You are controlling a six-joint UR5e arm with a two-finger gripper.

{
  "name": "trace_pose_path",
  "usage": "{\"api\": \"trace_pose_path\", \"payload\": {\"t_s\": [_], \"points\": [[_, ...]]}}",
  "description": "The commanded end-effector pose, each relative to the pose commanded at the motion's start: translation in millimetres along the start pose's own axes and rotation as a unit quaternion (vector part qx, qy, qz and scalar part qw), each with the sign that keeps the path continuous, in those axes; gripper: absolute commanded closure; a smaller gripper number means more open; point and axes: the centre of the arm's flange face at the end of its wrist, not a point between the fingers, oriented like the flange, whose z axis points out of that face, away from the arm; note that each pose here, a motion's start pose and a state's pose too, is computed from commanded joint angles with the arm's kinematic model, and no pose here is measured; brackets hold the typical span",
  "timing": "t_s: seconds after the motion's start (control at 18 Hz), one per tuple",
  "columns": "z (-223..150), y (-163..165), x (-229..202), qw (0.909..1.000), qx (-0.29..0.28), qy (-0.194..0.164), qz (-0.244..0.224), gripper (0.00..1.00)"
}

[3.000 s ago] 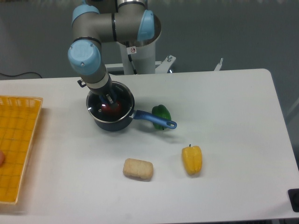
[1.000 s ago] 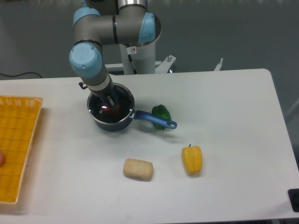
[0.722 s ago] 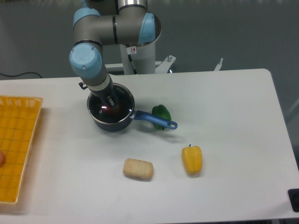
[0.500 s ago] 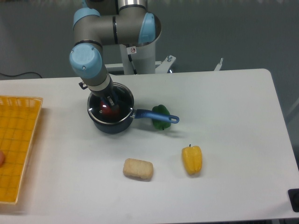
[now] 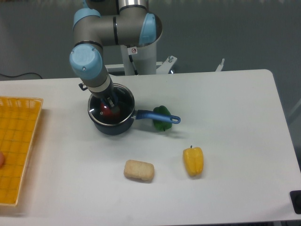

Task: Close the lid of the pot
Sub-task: 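Lower the glass lid onto the saucepan rim and settle it, then open the gripper and raise it away from the lid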

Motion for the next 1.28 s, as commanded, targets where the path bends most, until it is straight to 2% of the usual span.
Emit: {"api": "trace_pose_path", "payload": {"t_s": [0.28, 0.44, 0.61, 0.89, 1.0, 1.17, 1.28], "points": [[-18, 6, -11, 0.9997, 0.019, -0.002, -0.014, 0.0], [-53, 19, -28, 0.9992, 0.028, 0.0, -0.028, 0.0], [-100, 52, -59, 0.9971, 0.047, -0.035, -0.049, 0.0], [-125, 133, -103, 0.9965, 0.053, -0.065, 0.0, 0.0], [-128, 175, -114, 0.9958, 0.05, -0.071, 0.028, 0.0], [-125, 242, -127, 0.9954, 0.049, -0.074, 0.036, 0.0], [-122, 269, -132, 0.9947, 0.047, -0.076, 0.051, 0.0]]}}
